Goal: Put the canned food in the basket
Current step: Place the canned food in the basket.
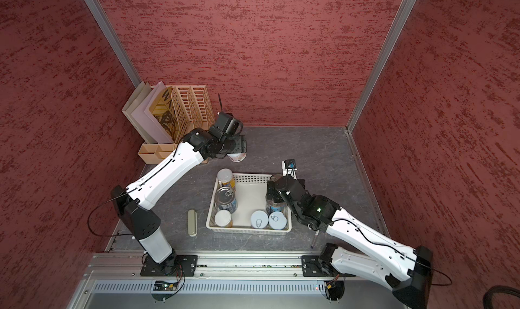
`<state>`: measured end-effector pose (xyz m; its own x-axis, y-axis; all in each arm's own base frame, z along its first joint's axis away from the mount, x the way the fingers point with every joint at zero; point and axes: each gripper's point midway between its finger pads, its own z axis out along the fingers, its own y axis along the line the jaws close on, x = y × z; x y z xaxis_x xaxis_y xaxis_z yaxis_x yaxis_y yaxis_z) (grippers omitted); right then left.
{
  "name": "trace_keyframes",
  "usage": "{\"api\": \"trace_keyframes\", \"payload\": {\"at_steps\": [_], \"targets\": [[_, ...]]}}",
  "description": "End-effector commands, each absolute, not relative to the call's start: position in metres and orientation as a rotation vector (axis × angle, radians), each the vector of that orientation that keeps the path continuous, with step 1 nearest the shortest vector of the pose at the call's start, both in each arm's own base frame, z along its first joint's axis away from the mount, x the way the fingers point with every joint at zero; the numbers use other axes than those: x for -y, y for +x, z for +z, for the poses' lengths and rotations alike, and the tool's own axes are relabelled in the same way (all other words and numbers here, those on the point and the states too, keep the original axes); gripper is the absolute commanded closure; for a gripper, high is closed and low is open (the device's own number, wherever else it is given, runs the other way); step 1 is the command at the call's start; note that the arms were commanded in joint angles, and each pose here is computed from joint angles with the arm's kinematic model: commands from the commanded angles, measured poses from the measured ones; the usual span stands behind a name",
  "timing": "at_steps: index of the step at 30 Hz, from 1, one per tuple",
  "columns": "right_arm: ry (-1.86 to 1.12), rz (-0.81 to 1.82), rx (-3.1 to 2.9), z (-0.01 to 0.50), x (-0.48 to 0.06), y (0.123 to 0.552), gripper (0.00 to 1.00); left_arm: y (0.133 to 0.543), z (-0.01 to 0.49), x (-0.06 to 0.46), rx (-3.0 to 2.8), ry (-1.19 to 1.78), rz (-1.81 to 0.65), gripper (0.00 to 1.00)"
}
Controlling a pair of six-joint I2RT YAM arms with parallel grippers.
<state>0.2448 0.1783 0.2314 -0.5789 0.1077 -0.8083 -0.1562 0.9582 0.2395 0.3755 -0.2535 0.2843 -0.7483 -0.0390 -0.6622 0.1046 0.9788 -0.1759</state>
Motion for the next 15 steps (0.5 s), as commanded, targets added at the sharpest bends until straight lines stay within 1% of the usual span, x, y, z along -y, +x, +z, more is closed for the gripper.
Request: {"api": "trace_keyframes", "payload": {"at_steps": [1, 8, 11, 15], "targets": [[0.118, 0.358, -2.086, 0.244, -0.154, 0.249, 0.02, 0.352, 0.309, 0.262, -2.338, 0.050, -0.293, 0.65], [0.284, 0.363, -1.998, 0.252, -0.114, 0.242, 0.02, 0.300, 0.269, 0.292, -2.424, 0.076, -0.362, 0.64], [0.310, 0.374, -1.968, 0.256, -0.106, 0.238, 0.02, 0.289, 0.250, 0.305, -2.457, 0.090, -0.402, 0.64], [0.340, 0.380, -1.937, 0.261, -0.096, 0.234, 0.02, 0.284, 0.222, 0.319, -2.510, 0.092, -0.433, 0.64]]}}
